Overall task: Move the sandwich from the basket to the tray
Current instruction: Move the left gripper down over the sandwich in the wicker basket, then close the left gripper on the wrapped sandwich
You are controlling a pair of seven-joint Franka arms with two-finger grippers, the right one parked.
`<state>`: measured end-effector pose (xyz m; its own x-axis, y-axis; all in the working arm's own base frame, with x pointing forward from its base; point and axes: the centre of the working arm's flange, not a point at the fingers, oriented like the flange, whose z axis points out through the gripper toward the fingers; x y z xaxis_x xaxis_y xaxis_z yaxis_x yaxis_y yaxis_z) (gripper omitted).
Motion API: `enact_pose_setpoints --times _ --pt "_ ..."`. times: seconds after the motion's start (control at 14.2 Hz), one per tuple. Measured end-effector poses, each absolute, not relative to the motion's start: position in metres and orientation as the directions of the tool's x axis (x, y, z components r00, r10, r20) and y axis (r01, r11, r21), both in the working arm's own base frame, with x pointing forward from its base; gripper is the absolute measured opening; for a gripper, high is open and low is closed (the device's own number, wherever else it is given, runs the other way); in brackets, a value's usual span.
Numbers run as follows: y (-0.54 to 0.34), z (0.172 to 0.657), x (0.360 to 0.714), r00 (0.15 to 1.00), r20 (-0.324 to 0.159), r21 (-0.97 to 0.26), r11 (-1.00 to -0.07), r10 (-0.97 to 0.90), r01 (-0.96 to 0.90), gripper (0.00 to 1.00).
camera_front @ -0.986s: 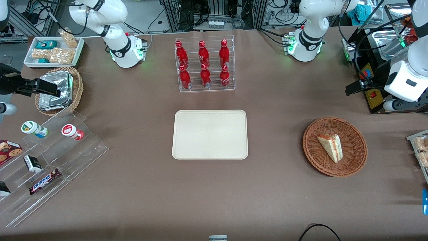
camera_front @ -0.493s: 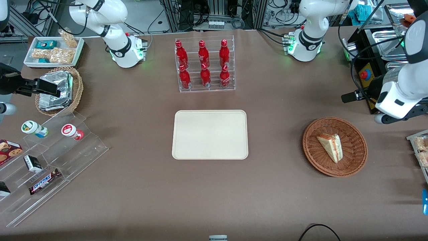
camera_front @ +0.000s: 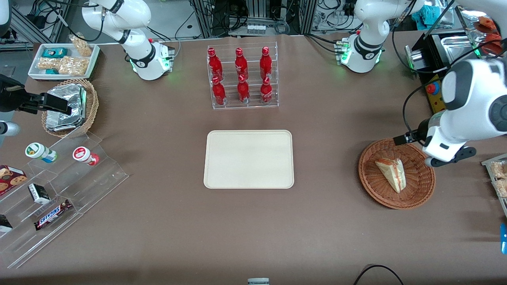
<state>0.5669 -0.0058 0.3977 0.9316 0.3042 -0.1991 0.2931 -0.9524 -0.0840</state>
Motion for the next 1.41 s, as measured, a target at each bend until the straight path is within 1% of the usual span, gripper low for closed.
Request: enact_pose_setpoints --times 0.21,0.49,0.7,0.92,1.13,1.27,1.41 --pt "0.016 0.353 0.561 0.932 -0.129 -0.055 -0.941 0.338 0.334 1.00" --pt "0.023 0.323 0.570 0.913 -0.062 -0.020 -0.915 0.402 0.402 1.00" --pt "0.016 0.303 0.579 0.895 -0.030 0.005 -0.895 0.445 0.446 1.00" --pt "0.014 0.284 0.584 0.888 -0.014 0.025 -0.887 0.461 0.461 1.00" --pt "0.013 0.270 0.584 0.886 -0.027 0.024 -0.886 0.463 0.464 1.00" --pt "0.013 0.259 0.583 0.886 -0.020 0.032 -0.885 0.464 0.464 1.00" --pt "0.012 0.246 0.580 0.886 -0.024 0.035 -0.885 0.464 0.465 1.00"
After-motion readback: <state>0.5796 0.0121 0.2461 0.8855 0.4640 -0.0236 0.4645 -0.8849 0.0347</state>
